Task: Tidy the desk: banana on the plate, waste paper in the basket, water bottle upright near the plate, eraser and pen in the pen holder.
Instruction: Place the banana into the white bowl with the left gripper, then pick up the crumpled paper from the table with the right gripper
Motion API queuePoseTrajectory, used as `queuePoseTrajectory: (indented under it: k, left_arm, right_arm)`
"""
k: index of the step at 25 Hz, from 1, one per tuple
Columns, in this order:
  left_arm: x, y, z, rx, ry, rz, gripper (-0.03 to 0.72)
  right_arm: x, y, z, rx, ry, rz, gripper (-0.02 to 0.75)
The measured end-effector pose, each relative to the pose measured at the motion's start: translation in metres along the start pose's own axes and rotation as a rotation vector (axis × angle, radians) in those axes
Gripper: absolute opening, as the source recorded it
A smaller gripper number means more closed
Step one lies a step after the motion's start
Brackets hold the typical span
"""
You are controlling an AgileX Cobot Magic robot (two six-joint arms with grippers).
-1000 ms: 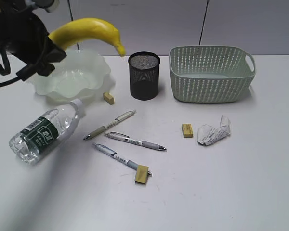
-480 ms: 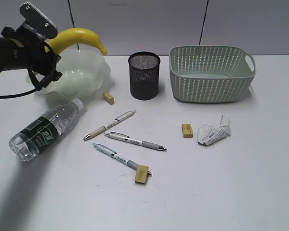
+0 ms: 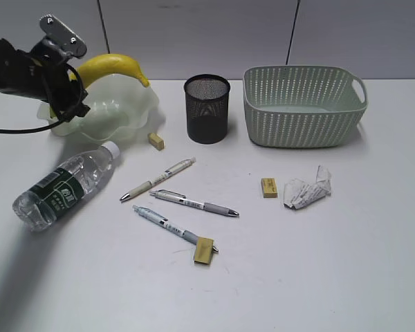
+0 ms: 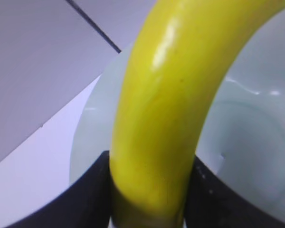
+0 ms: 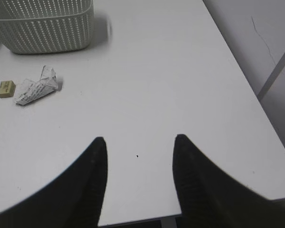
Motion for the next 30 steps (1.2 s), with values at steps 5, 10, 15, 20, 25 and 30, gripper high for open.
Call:
queuePoseTrajectory:
  k: [5,10,15,20,25,30]
  left_arm:
    - [0.006,0.008,0.001,0.055,0.028,0.016,0.316]
    - [0.005,0.008,0.001,0.056,0.03,0.021,0.323]
    - [0.007,0.005,0.003,0.05,0.026,0.023,0.4]
    - [0.02,-0.019,0.023,-0.014,-0.011,0.023,0.431]
    - [0.029,-0.043,0.06,-0.039,0.002,0.069,0.433]
    - [0.028,-0.071,0.122,-0.058,0.1,0.2,0.433]
  right_arm:
    - [0.0,0.0,0.0,0.0,0.0,0.0,0.368]
    - [0.0,0.0,0.0,0.0,0.0,0.0,0.368]
    - [0.0,0.0,0.0,0.0,0.0,0.0,0.368]
    - [0.0,0.0,0.0,0.0,0.0,0.0,0.368]
    - [0.0,0.0,0.0,0.0,0.0,0.0,0.368]
    - [0.0,0.0,0.0,0.0,0.0,0.0,0.368]
Point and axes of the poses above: a point on each arm's last joint axis where the gripper is mounted, z pointing back along that axis away from the gripper, x along the wrist's bending axis when the last joint is at zero, y = z × x, the point moved 7 cm from there along -z, pointing out along that axis toward the gripper, and after that the axes turned 2 degrees about z, right-handed, at the moved point
